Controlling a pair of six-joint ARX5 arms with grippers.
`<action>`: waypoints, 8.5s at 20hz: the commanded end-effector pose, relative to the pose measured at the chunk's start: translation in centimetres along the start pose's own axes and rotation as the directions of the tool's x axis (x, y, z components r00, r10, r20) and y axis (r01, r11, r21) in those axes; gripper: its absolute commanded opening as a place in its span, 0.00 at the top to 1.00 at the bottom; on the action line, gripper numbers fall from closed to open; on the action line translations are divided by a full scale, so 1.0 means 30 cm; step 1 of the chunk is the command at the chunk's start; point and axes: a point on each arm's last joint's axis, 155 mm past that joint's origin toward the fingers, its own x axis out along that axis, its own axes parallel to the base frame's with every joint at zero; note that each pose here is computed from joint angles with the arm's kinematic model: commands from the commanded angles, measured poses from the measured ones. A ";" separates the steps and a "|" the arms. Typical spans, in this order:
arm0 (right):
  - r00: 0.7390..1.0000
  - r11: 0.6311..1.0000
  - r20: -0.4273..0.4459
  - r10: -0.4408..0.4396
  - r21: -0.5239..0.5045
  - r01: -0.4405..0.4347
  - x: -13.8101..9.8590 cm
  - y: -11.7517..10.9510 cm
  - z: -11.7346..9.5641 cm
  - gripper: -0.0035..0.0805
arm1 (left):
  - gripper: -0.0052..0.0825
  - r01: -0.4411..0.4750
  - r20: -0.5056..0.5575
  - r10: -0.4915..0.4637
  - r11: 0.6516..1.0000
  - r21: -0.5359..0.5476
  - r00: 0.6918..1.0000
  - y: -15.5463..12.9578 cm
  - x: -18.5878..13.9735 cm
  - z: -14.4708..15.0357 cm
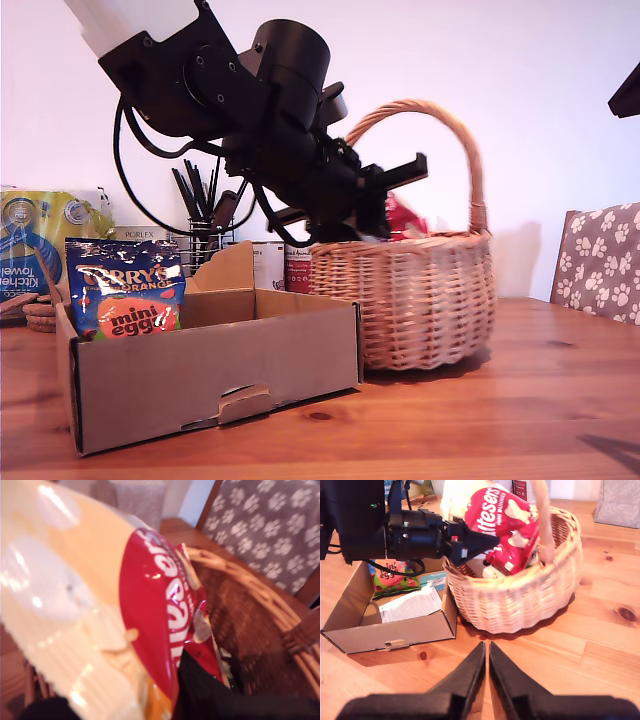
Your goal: Move the bags of Easter eggs from the cardboard box on the left into the woven basket on the right side.
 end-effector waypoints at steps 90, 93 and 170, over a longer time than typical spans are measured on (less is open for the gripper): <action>0.954 0.953 0.032 0.300 -0.052 -0.298 -0.006 0.203 0.052 0.97 | 0.65 0.144 -0.823 0.102 0.966 0.217 0.558 0.580 -0.515 -0.422; 0.954 0.954 0.032 0.299 -0.052 -0.297 -0.006 0.203 0.052 0.97 | 0.94 0.148 -0.822 0.131 0.956 0.252 0.555 0.597 -0.517 -0.417; 0.989 0.998 0.145 0.036 -0.063 -0.027 0.026 0.036 0.148 0.97 | 0.96 -0.119 -0.091 0.152 0.948 0.296 0.984 0.131 -0.486 0.228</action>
